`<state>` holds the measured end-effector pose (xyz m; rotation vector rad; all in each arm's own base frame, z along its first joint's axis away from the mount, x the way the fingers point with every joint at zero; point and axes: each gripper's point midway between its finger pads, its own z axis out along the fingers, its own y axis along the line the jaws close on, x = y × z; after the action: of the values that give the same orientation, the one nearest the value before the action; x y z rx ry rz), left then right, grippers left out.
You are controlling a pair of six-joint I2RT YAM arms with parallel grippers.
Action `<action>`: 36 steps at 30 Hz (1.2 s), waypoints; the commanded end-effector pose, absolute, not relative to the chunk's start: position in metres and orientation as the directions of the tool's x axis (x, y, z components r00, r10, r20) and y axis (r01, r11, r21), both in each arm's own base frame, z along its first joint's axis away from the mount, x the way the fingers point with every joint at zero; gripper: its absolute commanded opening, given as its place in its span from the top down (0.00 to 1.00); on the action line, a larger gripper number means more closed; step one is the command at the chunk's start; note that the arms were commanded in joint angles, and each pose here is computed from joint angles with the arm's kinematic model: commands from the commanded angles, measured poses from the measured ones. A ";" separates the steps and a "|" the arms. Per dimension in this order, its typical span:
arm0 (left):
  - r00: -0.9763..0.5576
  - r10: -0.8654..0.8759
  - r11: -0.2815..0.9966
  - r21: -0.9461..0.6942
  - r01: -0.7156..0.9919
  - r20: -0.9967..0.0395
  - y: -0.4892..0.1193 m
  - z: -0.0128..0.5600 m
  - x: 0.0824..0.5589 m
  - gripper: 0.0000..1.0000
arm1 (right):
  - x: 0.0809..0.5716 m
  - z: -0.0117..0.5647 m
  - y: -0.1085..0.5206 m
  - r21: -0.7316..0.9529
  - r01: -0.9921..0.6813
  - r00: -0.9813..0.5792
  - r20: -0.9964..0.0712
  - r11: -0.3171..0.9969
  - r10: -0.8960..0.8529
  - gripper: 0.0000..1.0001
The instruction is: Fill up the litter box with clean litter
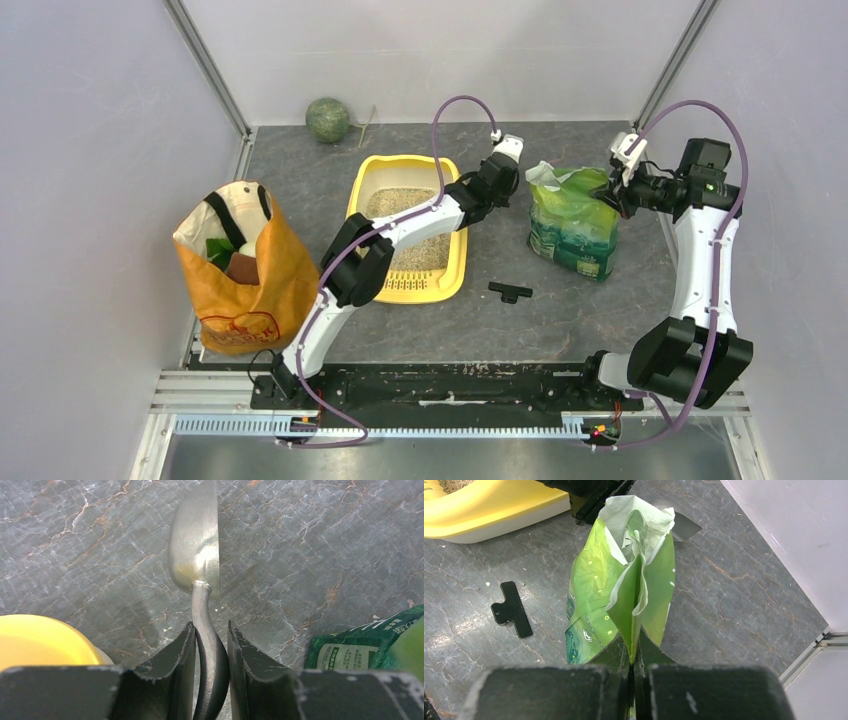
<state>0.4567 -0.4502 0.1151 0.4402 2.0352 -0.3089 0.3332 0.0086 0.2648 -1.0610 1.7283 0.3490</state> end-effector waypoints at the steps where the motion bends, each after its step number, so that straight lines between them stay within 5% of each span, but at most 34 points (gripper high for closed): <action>1: -0.464 0.075 0.919 -0.120 0.376 -0.883 -0.460 0.117 0.456 0.74 | 0.331 0.286 0.013 -0.304 -0.786 0.004 -0.873 0.539 -0.487 1.00; 8: -0.413 0.113 0.859 -0.120 0.497 -0.904 -0.461 0.172 0.440 0.43 | 0.327 0.279 0.015 -0.287 -0.801 -0.006 -0.873 0.525 -0.487 1.00; 12: -0.381 0.138 0.774 -0.141 0.617 -0.914 -0.471 0.200 0.421 0.36 | 0.324 0.281 0.018 -0.285 -0.803 -0.001 -0.877 0.523 -0.480 1.00; 22: -0.336 0.140 0.772 -0.110 0.626 -0.931 -0.420 0.288 0.426 0.30 | 0.313 0.298 0.026 -0.295 -0.801 0.040 -0.894 0.521 -0.445 1.00; 26: -0.385 0.198 0.630 -0.184 0.754 -0.901 -0.419 0.312 0.410 0.24 | 0.309 0.305 0.033 -0.291 -0.810 0.065 -0.908 0.509 -0.415 1.00; 36: -0.392 0.383 0.417 -0.222 0.881 -0.836 -0.436 0.276 0.371 0.25 | 0.302 0.310 0.040 -0.300 -0.825 0.103 -0.913 0.479 -0.395 1.00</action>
<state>0.3944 -0.4245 0.3224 0.8589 1.8988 -0.8173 0.3095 0.0278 0.2799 -1.0733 1.6489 0.4454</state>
